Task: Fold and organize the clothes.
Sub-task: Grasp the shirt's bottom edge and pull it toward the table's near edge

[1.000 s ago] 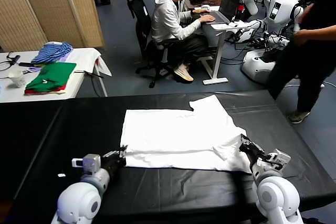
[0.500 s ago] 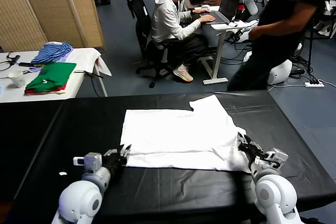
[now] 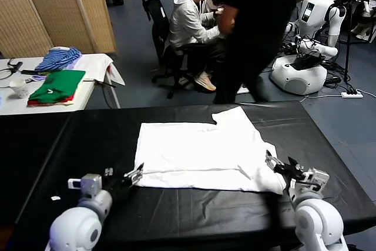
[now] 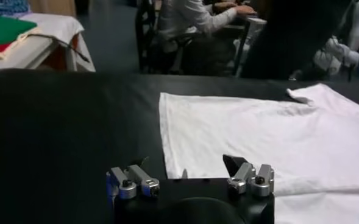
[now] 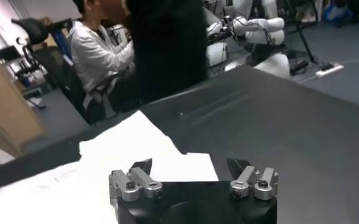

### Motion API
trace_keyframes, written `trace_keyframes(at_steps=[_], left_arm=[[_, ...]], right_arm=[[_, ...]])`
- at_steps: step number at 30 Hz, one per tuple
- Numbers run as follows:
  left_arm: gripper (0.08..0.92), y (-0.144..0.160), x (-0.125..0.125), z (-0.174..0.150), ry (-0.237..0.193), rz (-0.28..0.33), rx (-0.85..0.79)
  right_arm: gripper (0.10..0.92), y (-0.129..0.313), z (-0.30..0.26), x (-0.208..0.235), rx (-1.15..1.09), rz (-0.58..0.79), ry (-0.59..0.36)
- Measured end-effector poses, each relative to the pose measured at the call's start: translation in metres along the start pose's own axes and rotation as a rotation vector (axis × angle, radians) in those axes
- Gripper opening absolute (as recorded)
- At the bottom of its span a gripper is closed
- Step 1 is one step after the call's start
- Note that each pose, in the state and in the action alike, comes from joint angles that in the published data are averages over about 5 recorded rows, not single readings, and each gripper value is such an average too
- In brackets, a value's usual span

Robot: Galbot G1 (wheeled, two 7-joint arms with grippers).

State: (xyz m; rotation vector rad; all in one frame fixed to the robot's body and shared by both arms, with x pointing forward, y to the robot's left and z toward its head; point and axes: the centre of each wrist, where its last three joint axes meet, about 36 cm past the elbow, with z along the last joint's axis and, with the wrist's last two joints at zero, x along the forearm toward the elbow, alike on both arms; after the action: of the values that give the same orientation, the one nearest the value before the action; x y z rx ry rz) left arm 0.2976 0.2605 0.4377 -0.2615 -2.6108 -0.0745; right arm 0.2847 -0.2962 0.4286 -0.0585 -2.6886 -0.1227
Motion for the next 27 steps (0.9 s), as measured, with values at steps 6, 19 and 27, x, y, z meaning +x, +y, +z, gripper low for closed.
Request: trace_keyframes(at_steps=[6, 19, 27], left_arm=[[0.907, 0.000, -0.004, 0.012, -0.055, -0.022, 0.018], [0.839, 0.000, -0.005, 0.022, -0.044, -0.041, 0.046], [0.691, -0.006, -0.009, 0.028, 0.000, -0.026, 0.060]], right_arm=[[0.907, -0.004, 0.012, 0.003, 0.010, 0.006, 0.028], [0.781, -0.001, 0.018, 0.007, 0.003, 0.025, 0.063], [0.572, -0.001, 0.020, 0.006, -0.002, 0.032, 0.074]])
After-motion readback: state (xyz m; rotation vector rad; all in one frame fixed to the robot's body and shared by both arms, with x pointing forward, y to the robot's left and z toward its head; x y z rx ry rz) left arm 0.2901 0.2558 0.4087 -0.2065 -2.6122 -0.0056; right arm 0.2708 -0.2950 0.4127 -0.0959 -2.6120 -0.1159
